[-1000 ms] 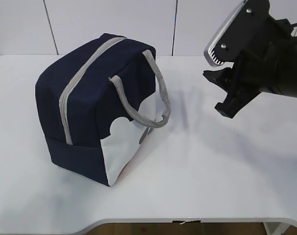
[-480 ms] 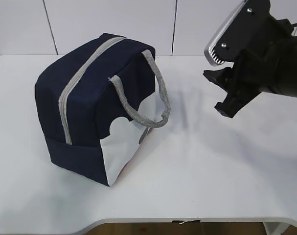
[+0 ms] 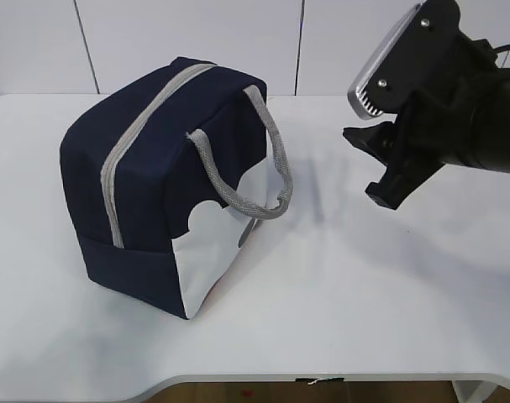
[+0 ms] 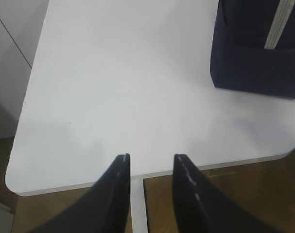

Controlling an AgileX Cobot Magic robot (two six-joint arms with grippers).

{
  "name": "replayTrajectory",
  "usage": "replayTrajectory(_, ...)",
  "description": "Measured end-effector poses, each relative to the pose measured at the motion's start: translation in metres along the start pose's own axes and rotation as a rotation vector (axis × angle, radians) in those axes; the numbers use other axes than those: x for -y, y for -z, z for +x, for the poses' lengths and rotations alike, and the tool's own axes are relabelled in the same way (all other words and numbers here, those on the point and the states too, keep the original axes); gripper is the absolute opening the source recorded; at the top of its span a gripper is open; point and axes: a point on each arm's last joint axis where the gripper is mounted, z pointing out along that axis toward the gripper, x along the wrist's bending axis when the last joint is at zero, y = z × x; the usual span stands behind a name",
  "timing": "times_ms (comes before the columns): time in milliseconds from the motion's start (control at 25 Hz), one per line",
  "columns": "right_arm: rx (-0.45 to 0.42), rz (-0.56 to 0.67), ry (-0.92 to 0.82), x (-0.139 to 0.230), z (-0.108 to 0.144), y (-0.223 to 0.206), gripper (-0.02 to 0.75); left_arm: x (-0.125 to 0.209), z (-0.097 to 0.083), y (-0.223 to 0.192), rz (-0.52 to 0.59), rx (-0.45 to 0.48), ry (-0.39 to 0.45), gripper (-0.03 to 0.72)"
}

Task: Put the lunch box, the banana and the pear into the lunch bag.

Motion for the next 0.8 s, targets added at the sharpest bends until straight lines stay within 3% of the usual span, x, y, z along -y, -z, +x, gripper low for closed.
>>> replayTrajectory(360, -0.079, -0.018, -0.104, -0.001, 0.009, 0.0, 0.383, 0.0, 0.0, 0.0, 0.0, 0.0, 0.0, 0.226)
replayTrajectory(800, -0.082, -0.022, -0.198, -0.004, 0.005, 0.011, 0.382, 0.0, 0.0, 0.0, 0.0, 0.0, 0.0, 0.226)
